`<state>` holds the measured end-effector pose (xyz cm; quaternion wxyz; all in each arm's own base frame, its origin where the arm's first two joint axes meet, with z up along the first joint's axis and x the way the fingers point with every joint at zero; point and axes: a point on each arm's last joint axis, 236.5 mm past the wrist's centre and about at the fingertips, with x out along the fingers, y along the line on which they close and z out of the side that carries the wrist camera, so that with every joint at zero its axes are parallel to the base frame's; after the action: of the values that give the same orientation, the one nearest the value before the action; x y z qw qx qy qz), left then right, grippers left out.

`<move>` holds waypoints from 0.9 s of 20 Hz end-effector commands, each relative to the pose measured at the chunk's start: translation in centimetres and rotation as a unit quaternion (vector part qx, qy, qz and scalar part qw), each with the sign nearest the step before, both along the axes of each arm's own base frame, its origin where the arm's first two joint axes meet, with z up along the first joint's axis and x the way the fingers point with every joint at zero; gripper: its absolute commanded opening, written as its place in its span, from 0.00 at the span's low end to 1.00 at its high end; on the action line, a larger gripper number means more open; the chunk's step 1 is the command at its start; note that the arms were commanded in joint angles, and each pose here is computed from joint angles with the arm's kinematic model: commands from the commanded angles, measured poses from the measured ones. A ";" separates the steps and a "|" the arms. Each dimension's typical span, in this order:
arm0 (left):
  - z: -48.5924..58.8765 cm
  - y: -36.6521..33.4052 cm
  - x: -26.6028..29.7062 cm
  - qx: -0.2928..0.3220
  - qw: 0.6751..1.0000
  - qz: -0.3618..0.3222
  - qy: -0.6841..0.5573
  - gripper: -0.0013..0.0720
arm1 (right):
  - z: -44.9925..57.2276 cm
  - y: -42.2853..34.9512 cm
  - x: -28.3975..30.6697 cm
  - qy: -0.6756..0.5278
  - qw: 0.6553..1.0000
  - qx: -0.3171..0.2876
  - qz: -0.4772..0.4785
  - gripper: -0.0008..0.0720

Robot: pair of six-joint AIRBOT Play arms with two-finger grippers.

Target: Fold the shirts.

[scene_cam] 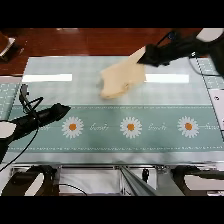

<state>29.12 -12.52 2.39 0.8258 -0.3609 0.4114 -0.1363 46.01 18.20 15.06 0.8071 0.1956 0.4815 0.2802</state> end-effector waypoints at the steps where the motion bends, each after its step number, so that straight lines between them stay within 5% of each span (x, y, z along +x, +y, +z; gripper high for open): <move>1: 0.0 0.0 0.0 0.000 1.000 -0.001 0.001 0.06 | 4.3 -8.1 0.1 0.005 0.998 -0.030 -0.061 0.03; 9: -0.3 -0.4 -0.5 -0.001 1.000 -0.012 0.009 0.06 | 7.6 -24.6 -5.1 0.078 0.967 0.008 -0.242 0.03; 18: -0.3 -0.5 -0.7 -0.002 1.000 -0.015 0.011 0.06 | 4.6 -34.4 -19.0 0.193 0.880 -0.110 -0.420 0.03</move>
<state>28.49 -12.96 2.11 0.8192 -0.3577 0.4243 -0.1447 32.06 -14.00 21.31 0.7870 0.3331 0.5090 -0.1025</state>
